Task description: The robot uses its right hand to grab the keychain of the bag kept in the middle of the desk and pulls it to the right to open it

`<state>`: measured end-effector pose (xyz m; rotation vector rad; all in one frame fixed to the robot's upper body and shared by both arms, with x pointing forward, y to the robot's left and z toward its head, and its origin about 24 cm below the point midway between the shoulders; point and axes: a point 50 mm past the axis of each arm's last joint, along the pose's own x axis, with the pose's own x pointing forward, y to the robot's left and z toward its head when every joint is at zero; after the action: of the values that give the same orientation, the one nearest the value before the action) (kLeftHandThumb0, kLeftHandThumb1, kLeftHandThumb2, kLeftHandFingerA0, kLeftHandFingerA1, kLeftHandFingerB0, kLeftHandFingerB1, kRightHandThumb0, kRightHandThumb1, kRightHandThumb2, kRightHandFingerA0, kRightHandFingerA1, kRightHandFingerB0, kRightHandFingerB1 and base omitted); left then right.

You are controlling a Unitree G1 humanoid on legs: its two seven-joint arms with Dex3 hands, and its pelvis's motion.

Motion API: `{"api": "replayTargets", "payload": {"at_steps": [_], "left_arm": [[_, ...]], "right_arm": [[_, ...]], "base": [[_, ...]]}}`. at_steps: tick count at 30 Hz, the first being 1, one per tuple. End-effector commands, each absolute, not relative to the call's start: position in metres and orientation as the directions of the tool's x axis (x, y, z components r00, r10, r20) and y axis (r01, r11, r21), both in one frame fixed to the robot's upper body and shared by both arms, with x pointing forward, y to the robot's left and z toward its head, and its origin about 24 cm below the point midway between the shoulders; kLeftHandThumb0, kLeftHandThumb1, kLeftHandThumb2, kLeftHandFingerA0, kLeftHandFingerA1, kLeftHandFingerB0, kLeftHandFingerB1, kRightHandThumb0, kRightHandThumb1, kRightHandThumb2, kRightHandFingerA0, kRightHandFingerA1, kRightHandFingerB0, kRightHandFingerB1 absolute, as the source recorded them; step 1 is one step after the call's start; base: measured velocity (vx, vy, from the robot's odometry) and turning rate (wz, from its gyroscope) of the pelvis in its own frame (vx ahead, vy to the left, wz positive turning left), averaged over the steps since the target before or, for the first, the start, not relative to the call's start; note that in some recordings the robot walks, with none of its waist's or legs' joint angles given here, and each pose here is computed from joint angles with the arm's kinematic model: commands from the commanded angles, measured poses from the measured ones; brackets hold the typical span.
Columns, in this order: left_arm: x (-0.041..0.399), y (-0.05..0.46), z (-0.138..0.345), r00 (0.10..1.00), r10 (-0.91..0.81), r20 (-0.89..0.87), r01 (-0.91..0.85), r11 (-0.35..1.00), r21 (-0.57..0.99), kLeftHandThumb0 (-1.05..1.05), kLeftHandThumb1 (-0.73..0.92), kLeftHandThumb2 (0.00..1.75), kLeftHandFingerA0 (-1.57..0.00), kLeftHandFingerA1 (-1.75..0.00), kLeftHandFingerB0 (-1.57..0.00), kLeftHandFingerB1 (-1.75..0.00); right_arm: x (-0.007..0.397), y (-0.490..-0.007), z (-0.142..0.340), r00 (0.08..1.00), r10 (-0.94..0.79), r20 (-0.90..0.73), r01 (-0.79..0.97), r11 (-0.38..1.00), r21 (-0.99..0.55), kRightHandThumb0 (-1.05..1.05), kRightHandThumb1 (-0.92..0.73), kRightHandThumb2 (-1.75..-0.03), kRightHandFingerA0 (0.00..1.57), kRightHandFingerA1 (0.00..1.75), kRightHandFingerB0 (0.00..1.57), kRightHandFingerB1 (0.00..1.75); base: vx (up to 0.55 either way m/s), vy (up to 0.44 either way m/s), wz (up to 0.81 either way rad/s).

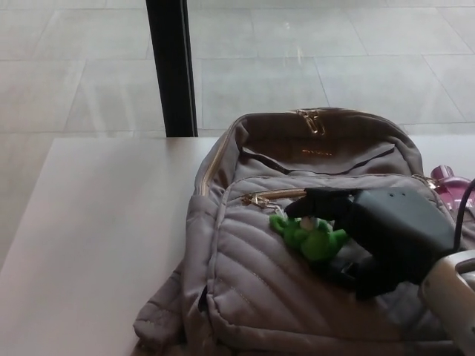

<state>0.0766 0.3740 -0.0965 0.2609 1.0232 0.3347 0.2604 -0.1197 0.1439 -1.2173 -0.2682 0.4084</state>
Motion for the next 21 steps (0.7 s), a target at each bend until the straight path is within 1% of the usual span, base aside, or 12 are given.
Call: {"api": "replayTargets", "payload": {"at_steps": [1, 2, 4, 5, 7, 10, 14, 15, 17, 18, 19, 21], "left_arm": [[0.077, 0.376, -0.094, 0.495, 0.402, -0.77, -0.172, 0.914, 0.367, -0.73, 0.75, 0.63, -0.69, -0.5, -0.52, -0.42], [0.077, 0.376, -0.094, 0.497, 0.398, -0.771, -0.177, 0.916, 0.359, -0.76, 0.75, 0.63, -0.67, -0.49, -0.5, -0.41], [0.078, 0.376, -0.094, 0.501, 0.398, -0.769, -0.173, 0.916, 0.362, -0.76, 0.77, 0.64, -0.65, -0.5, -0.5, -0.41], [0.078, 0.376, -0.094, 0.501, 0.401, -0.767, -0.172, 0.915, 0.366, -0.77, 0.78, 0.64, -0.63, -0.51, -0.5, -0.41], [0.078, 0.377, -0.093, 0.502, 0.402, -0.766, -0.183, 0.915, 0.36, -0.78, 0.78, 0.64, -0.61, -0.51, -0.49, -0.41], [0.08, 0.376, -0.093, 0.509, 0.396, -0.764, -0.174, 0.917, 0.36, -0.79, 0.84, 0.65, -0.52, -0.52, -0.47, -0.41], [0.08, 0.376, -0.093, 0.515, 0.394, -0.761, -0.151, 0.916, 0.372, -0.8, 0.88, 0.67, -0.53, -0.52, -0.5, -0.41], [0.08, 0.376, -0.093, 0.511, 0.4, -0.761, -0.151, 0.913, 0.379, -0.8, 0.7, 1.04, -0.48, -0.59, -0.47, -0.53], [0.08, 0.376, -0.093, 0.509, 0.402, -0.761, -0.151, 0.912, 0.381, -0.78, 0.72, 1.04, -0.47, -0.59, -0.46, -0.53], [0.08, 0.376, -0.093, 0.51, 0.402, -0.76, -0.151, 0.912, 0.381, -0.78, 0.92, 0.68, -0.53, -0.51, -0.5, -0.4], [0.079, 0.375, -0.093, 0.509, 0.413, -0.756, -0.156, 0.907, 0.39, -0.8, 0.92, 0.7, -0.58, -0.51, -0.52, -0.41], [0.079, 0.376, -0.093, 0.508, 0.419, -0.753, -0.159, 0.905, 0.396, -0.84, 0.92, 0.72, -0.59, -0.52, -0.5, -0.4]], "right_arm": [[0.252, -0.119, 0.12, 0.877, 0.464, -0.128, -0.267, 0.248, -0.931, -0.29, -0.59, -1.09, 0.95, 1.74, 0.95, 0.96], [0.251, -0.119, 0.12, 0.879, 0.459, -0.125, -0.262, 0.248, -0.933, -0.29, -0.59, -1.2, 1.19, 1.29, 0.94, 0.98], [0.251, -0.118, 0.12, 0.885, 0.452, -0.111, -0.245, 0.251, -0.936, -0.36, -0.56, -1.21, 1.21, 1.32, 0.93, 1.02], [0.251, -0.117, 0.119, 0.886, 0.454, -0.099, -0.234, 0.251, -0.939, -0.36, -0.51, -1.09, 0.97, 1.75, 0.88, 0.98], [0.251, -0.116, 0.119, 0.887, 0.455, -0.078, -0.212, 0.253, -0.944, -0.37, -0.51, -1.1, 0.97, 1.75, 0.88, 0.99], [0.249, -0.112, 0.12, 0.889, 0.453, -0.069, -0.211, 0.273, -0.939, -0.31, -0.53, -1.2, 0.98, 1.75, 0.84, 1.28], [0.248, -0.108, 0.121, 0.888, 0.458, -0.047, -0.197, 0.285, -0.938, -0.31, -0.53, -1.21, 1.0, 1.75, 0.84, 1.27], [0.247, -0.107, 0.121, 0.887, 0.46, -0.041, -0.194, 0.29, -0.937, -0.31, -0.53, -1.2, 0.99, 1.75, 0.84, 1.26], [0.247, -0.106, 0.121, 0.887, 0.461, -0.023, -0.177, 0.293, -0.939, -0.36, -0.49, -1.21, 0.96, 1.75, 0.85, 1.2], [0.247, -0.107, 0.122, 0.888, 0.46, -0.025, -0.179, 0.295, -0.939, -0.33, -0.51, -1.21, 0.98, 1.75, 0.85, 1.18], [0.248, -0.108, 0.124, 0.892, 0.451, -0.009, -0.157, 0.292, -0.943, -0.34, -0.53, -1.25, 1.0, 1.75, 0.84, 1.28], [0.249, -0.11, 0.125, 0.895, 0.445, 0.012, -0.133, 0.294, -0.947, -0.32, -0.53, -1.27, 1.02, 1.75, 0.86, 1.26]], "base": [[0.0, 0.0, 0.0], [0.0, 0.0, 0.0], [0.0, 0.0, 0.0], [0.0, 0.0, 0.0], [0.0, 0.0, 0.0], [0.0, 0.0, 0.0], [0.0, 0.0, 0.0], [0.0, 0.0, 0.0], [0.0, 0.0, 0.0], [0.0, 0.0, 0.0], [0.0, 0.0, 0.0], [0.0, 0.0, 0.0]]}}
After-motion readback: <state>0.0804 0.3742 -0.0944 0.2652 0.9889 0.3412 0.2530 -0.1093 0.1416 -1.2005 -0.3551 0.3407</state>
